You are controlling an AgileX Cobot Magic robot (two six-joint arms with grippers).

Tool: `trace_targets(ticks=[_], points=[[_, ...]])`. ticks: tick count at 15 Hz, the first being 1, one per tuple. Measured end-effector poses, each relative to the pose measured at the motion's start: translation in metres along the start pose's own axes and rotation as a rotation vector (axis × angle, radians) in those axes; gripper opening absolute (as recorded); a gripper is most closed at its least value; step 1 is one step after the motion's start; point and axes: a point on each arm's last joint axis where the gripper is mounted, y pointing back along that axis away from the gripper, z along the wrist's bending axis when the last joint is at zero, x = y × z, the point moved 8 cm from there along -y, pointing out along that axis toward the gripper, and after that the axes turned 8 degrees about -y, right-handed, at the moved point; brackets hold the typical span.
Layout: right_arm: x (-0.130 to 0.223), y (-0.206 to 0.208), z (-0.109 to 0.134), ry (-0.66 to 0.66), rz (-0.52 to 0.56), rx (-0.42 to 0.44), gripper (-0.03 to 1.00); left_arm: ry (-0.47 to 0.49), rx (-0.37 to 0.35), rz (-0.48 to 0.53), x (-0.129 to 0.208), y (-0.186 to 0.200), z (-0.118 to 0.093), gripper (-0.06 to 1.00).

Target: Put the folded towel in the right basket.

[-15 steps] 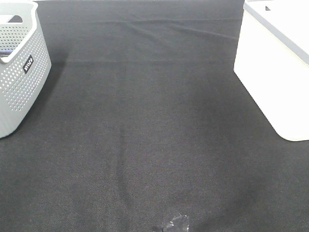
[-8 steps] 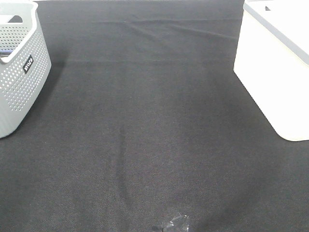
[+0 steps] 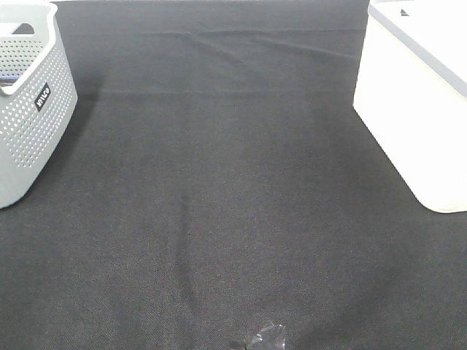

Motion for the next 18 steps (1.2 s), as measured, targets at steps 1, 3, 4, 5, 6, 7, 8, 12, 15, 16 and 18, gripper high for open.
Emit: trace_targets(ticks=[1, 3, 4, 5, 6, 7, 8, 12, 15, 16, 18], points=[[0.009, 0.004, -0.001, 0.003, -0.035, -0.002, 0.96, 0.0, 0.0, 0.0, 0.0, 0.0, 0.0, 0.99], [0.019, 0.01, -0.002, 0.008, -0.085, -0.003, 0.96, 0.0, 0.0, 0.0, 0.0, 0.0, 0.0, 0.99], [0.025, 0.011, -0.003, 0.01, -0.102, -0.003, 0.96, 0.0, 0.0, 0.0, 0.0, 0.0, 0.0, 0.99], [0.031, 0.011, -0.003, 0.011, -0.121, -0.005, 0.96, 0.0, 0.0, 0.0, 0.0, 0.0, 0.0, 0.99], [0.038, 0.011, -0.004, 0.009, -0.13, -0.006, 0.96, 0.0, 0.0, 0.0, 0.0, 0.0, 0.0, 0.99], [0.044, 0.008, -0.005, -0.001, -0.124, -0.006, 0.96, 0.0, 0.0, 0.0, 0.0, 0.0, 0.0, 0.99], [0.047, 0.006, -0.005, -0.021, -0.115, -0.006, 0.96, 0.0, 0.0, 0.0, 0.0, 0.0, 0.0, 0.99], [0.048, 0.004, -0.006, -0.038, -0.113, -0.003, 0.96, 0.0, 0.0, 0.0, 0.0, 0.0, 0.0, 0.99], [0.048, 0.004, -0.006, -0.038, -0.113, -0.003, 0.96, 0.0, 0.0, 0.0, 0.0, 0.0, 0.0, 0.99], [0.048, 0.004, -0.006, -0.038, -0.113, -0.003, 0.96, 0.0, 0.0, 0.0, 0.0, 0.0, 0.0, 0.99], [0.048, 0.004, -0.006, -0.038, -0.113, -0.003, 0.96, 0.0, 0.0, 0.0, 0.0, 0.0, 0.0, 0.99]])
